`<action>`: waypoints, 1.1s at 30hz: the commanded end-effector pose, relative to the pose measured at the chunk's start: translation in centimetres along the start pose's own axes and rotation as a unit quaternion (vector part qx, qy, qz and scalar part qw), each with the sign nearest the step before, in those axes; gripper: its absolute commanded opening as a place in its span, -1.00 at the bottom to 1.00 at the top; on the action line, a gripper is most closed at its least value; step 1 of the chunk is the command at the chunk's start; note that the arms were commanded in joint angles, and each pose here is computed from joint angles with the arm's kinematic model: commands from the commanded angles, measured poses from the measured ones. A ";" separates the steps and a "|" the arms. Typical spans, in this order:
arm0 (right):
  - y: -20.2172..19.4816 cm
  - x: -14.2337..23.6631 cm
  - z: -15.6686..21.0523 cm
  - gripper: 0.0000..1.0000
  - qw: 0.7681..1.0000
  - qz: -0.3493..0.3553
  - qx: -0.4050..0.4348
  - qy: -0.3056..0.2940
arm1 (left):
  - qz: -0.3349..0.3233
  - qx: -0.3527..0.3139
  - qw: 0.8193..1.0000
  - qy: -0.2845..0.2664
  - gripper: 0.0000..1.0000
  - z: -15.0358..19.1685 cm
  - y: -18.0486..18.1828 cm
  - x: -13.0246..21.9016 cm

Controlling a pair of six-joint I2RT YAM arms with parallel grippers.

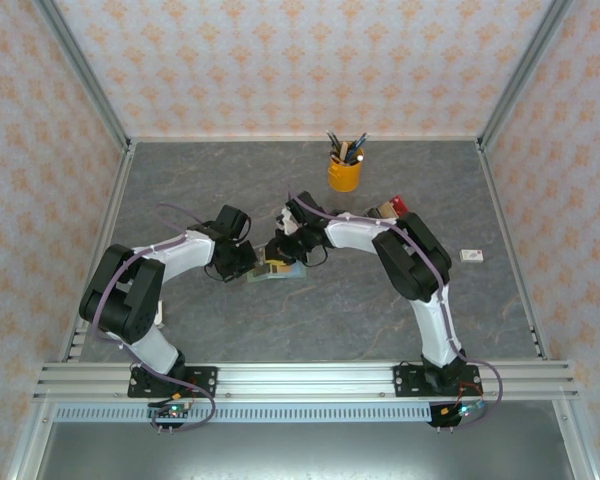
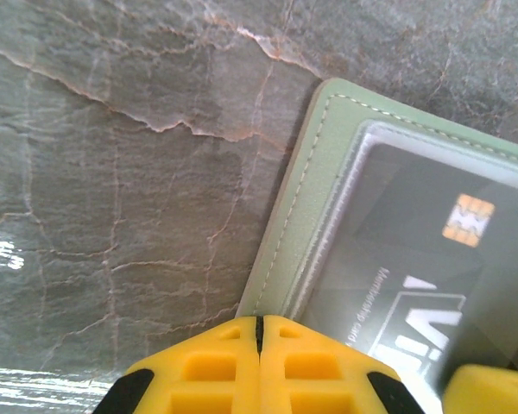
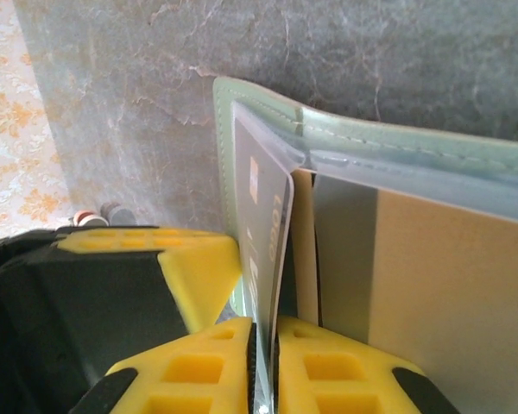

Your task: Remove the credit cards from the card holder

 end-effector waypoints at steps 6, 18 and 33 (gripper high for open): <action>3.9 2.8 0.1 -0.71 0.995 -0.087 0.034 -0.014 | -0.075 0.006 0.997 0.036 -0.96 1.7 3.9 -2.9; 1.6 2.9 0.7 -0.72 0.998 -0.054 0.021 -0.012 | -0.063 0.001 0.997 0.034 -0.96 1.4 3.1 -2.4; -0.5 1.7 0.0 -0.87 1.000 -0.012 0.007 -0.007 | 0.099 -0.024 0.995 -0.007 -0.85 -0.1 -3.2 2.0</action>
Point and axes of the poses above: each hand's point on the last joint's axis, 136 mm out from that joint toward the fingers, its own x axis back along the fingers, its own y axis along the line the jaws close on, z = x × y, the point moved 3 cm from there along x, back along the fingers, and after that the axes turned 3 degrees about x, right-handed, at the moved point
